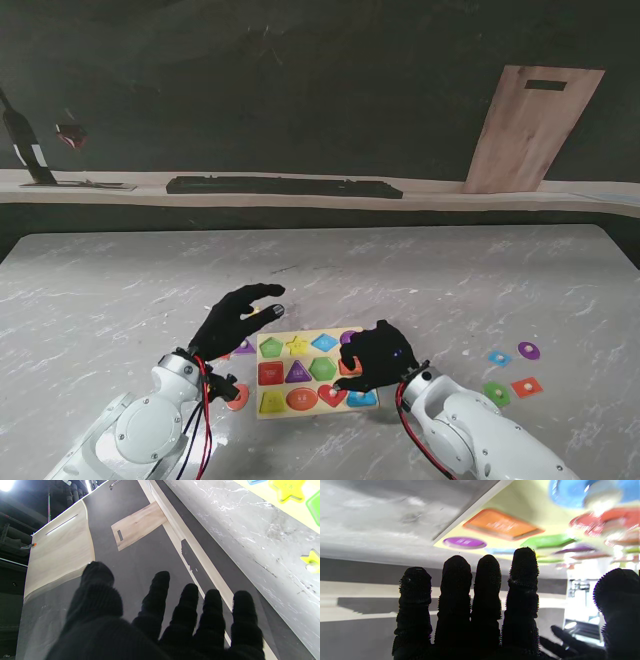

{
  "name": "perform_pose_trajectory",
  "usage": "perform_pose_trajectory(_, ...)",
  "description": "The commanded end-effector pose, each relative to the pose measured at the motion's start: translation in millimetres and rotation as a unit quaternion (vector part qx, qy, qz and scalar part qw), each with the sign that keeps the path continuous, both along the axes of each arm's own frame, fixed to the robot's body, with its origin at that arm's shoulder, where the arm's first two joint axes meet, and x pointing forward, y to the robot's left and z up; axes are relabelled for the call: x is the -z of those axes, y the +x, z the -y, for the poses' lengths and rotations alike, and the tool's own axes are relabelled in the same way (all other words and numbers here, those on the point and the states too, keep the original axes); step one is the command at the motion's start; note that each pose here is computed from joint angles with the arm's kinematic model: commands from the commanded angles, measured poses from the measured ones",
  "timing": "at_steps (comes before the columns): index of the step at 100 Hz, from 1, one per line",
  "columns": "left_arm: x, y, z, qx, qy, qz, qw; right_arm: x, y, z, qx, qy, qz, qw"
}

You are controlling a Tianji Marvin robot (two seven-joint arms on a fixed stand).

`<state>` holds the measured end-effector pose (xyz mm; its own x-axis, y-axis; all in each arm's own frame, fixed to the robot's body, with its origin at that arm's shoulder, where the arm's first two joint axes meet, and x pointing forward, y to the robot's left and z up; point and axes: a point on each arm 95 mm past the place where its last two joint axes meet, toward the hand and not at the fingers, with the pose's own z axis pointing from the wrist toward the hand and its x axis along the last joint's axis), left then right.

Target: Fit puzzle pieces into a puzzle board

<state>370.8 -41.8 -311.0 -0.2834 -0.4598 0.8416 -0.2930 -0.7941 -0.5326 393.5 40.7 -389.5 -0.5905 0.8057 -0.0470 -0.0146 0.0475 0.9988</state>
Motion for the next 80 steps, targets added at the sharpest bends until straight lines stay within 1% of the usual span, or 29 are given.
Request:
perform_pose_trajectory(1,0.0,-1.0,1,0.000,-0.002,-0.002,1.0000,-7.1,-2.0,4,0.007,0.009,0.007,0.9999)
perform_pose_trajectory(12,0.0,-0.7,1,0.000,-0.001,-0.002,1.0000,-18.6,-0.8,20,0.029,0.020,0.011,0.9993)
perform_pose_trajectory(21,0.1,-0.5,1,0.000,-0.002,-0.004,1.0000,-25.5,-0.4,35,0.046,0.022,0.005,0.9987)
perform_pose_trajectory(36,0.5,-0.3,2,0.001,0.000,-0.005,1.0000,-31.6,-2.8,63,0.077,0.021,-0.016,0.9967)
perform_pose_trajectory(44,0.6,-0.2,2,0.000,0.000,-0.005,1.0000,-33.6,-5.8,79,0.087,0.018,-0.031,0.9955)
perform_pose_trajectory(62,1.5,0.4,3,0.002,0.001,-0.008,1.0000,-36.7,-14.7,117,0.086,-0.002,-0.064,0.9942)
perform_pose_trajectory(80,2.0,1.5,6,0.007,0.002,-0.010,0.9999,-38.1,-28.5,147,0.092,-0.042,-0.053,0.9935)
